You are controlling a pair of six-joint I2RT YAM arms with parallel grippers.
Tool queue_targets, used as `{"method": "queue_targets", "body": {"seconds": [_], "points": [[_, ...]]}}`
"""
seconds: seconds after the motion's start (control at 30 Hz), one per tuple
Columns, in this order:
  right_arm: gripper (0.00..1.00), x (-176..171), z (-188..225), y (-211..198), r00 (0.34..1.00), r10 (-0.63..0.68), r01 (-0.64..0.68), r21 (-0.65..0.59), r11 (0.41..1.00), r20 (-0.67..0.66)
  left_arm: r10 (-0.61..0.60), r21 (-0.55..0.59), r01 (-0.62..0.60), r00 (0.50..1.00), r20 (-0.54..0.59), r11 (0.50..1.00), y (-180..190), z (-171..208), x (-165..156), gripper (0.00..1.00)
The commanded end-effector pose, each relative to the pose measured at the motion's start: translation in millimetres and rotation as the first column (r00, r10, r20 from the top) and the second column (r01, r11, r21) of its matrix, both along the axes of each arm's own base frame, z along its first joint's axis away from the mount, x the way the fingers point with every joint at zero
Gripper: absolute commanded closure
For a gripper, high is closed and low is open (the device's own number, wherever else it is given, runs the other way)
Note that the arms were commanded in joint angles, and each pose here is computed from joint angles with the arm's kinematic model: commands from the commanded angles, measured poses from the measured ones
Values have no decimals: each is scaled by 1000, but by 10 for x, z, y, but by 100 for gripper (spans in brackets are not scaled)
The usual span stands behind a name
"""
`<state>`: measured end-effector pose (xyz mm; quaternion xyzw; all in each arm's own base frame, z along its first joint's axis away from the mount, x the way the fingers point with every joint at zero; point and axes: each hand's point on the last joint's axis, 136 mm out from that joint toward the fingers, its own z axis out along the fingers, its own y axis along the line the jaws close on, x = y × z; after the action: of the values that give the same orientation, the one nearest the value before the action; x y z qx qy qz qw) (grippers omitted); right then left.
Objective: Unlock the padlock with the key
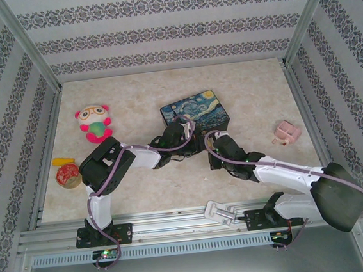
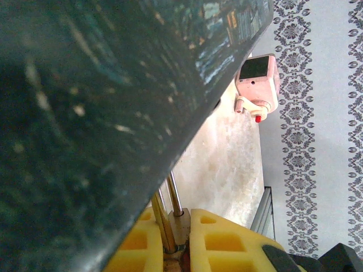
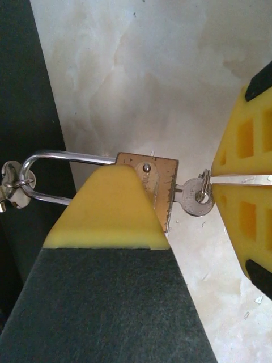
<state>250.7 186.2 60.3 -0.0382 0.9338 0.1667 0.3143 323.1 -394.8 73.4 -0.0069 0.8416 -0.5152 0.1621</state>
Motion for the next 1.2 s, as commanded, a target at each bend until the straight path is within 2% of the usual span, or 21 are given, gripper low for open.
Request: {"method": "queue_targets", "body": {"seconds": [0.0, 0.33, 0.53, 0.8, 1.03, 1.17], "points": [[88, 159, 112, 49, 999, -33, 31, 39, 999, 32, -60, -22, 57, 984, -170, 998, -35, -197, -216, 100], [92, 313, 176, -21, 996, -68, 65, 53, 996, 58, -74, -26, 70, 982, -176, 997, -54, -204, -260, 100], [92, 314, 184, -1, 997, -33, 30, 45, 999, 63, -67, -24, 64, 982, -175, 998, -53, -195, -256, 100], [87, 193, 351, -111, 992, 23, -16, -56, 998, 125, -43, -3, 43, 983, -177, 999, -30, -225, -228, 100], [76, 120, 452, -168, 985, 54, -33, -131, 991, 163, -46, -21, 43, 982, -183, 999, -49, -224, -226, 100], [75, 110, 432, -121, 984, 84, -52, -198, 979, 158, -45, -26, 41, 982, -186, 999, -52, -224, -226, 100]]}}
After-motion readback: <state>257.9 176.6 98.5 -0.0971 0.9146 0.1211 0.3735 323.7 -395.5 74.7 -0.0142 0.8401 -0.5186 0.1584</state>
